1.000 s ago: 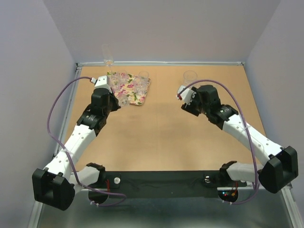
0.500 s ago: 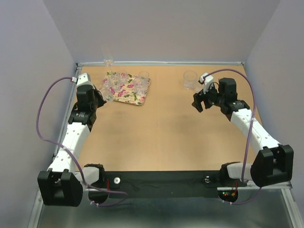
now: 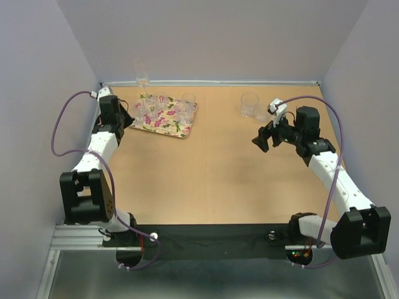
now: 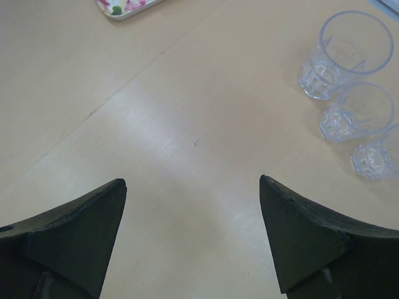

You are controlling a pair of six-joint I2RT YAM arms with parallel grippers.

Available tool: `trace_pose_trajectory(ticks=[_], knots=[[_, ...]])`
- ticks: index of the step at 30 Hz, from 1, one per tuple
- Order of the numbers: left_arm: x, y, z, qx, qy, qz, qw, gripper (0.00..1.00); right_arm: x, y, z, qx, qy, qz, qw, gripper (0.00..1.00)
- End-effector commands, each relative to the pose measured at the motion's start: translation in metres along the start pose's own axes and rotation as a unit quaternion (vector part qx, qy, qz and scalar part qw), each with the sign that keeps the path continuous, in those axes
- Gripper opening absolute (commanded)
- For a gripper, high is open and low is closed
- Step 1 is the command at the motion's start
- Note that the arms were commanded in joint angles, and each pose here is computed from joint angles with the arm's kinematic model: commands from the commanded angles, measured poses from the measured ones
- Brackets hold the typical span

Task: Place the glasses into the tray
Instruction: Place the glass into the tray

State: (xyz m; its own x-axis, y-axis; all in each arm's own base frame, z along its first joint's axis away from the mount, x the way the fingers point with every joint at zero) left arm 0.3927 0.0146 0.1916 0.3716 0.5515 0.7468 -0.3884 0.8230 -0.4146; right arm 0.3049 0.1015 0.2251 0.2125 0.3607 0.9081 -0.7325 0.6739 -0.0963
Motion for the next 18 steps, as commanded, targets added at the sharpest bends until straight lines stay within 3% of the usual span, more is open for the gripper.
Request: trace_pose_trajectory(ticks=[1,18], knots=[[0.041,-0.017,-0.018,-0.027,-0.050,0.025,0.998,0.00,0.007,0.000,0.002,0.005,-0.025,0.004,1.000,0.92],[0.028,-0.004,-0.076,0.012,-0.008,0.012,1.000,0.00,0.006,-0.005,0.005,-0.006,-0.023,0.002,1.000,0.92]])
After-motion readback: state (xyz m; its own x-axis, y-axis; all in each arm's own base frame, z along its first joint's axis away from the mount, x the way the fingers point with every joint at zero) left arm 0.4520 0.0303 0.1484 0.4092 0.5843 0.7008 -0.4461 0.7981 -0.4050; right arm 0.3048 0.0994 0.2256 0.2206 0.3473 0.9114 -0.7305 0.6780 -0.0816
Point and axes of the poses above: each gripper's point midway between its finger pads, its own z axis back along the fingers, its own y axis along the line the jaws close on, x = y × z, the point moved 4 cm from there along z, back along the fingers, and after that the axes turned 5 degrees about z, right-handed, at the moved point
